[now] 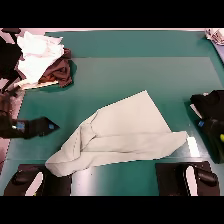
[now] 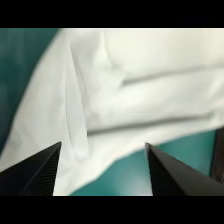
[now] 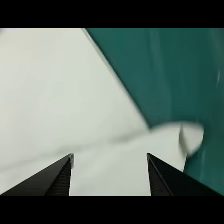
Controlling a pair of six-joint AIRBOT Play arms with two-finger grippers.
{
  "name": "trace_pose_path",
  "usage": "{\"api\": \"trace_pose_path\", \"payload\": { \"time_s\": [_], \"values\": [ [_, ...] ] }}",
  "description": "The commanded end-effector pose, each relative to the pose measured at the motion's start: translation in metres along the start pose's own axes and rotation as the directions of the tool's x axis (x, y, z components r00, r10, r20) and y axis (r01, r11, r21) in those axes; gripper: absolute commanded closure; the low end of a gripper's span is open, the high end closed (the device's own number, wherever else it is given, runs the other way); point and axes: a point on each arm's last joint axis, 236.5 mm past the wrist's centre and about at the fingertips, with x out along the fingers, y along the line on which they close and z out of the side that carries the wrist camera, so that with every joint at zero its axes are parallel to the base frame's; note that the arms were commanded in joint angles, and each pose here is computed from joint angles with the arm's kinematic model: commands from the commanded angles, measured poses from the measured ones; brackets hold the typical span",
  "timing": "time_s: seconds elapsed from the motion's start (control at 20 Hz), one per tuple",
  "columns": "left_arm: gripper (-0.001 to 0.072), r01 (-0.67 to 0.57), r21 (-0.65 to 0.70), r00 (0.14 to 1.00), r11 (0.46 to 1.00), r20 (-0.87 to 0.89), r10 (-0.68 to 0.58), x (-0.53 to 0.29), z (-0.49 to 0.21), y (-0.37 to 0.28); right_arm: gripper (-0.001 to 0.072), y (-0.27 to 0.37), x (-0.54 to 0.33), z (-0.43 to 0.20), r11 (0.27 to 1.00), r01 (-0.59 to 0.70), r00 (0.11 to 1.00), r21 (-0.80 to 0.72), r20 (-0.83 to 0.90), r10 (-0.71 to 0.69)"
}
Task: Fold the shirts.
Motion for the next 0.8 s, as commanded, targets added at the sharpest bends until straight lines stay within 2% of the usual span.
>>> {"api": "trace_pose_path", "payload": {
  "time_s": [0.0, 0.3, 0.35, 0.4, 0.45, 0.55, 0.65, 0.75],
  "values": [
    [0.0098, -0.095, 0.063, 0.994, 0.994, 0.06, 0.091, -0.015, 0.034, 0.01, 0.018, 0.019, 0.0, 0.057, 0.991, -0.035, 0.985, -0.13, 0.165, 0.057],
    [0.0098, -0.034, 0.145, 0.966, 0.989, -0.249, 0.07, 0.034, 0.014, 0.019, 0.018, 0.057, 0.105, 0.034, 0.973, -0.17, 0.976, -0.158, -0.167, 0.143],
    [0.0097, -0.004, 0.207, 0.948, 0.978, -0.311, 0.069, 0.038, -0.002, 0.01, 0.018, 0.066, 0.119, 0.029, 0.967, -0.187, 0.968, -0.174, -0.198, 0.152],
    [0.0096, 0.022, 0.276, 0.924, 0.961, -0.372, 0.086, 0.039, -0.02, 0.005, 0.018, 0.075, 0.133, 0.023, 0.96, -0.203, 0.962, -0.191, -0.224, 0.158],
    [-0.0013, 0.021, 0.338, 0.895, 0.941, -0.425, 0.133, 0.04, -0.038, 0.007, 0.018, 0.082, 0.144, 0.019, 0.956, -0.214, 0.957, -0.201, -0.24, 0.164],
    [-0.001, 0.011, 0.428, 0.854, 0.904, -0.474, 0.214, 0.043, -0.061, 0.011, 0.018, 0.092, 0.166, 0.014, 0.951, -0.224, 0.947, -0.214, -0.278, 0.161],
    [-0.0011, 0.046, 0.473, 0.823, 0.88, -0.517, 0.234, 0.051, -0.083, 0.006, 0.018, 0.097, 0.179, 0.017, 0.95, -0.221, 0.937, -0.221, -0.316, 0.145],
    [-0.0011, 0.024, 0.513, 0.783, 0.858, -0.543, 0.303, 0.06, -0.102, 0.021, 0.018, 0.091, 0.189, 0.027, 0.952, -0.194, 0.931, -0.239, -0.35, 0.102]
  ]
}}
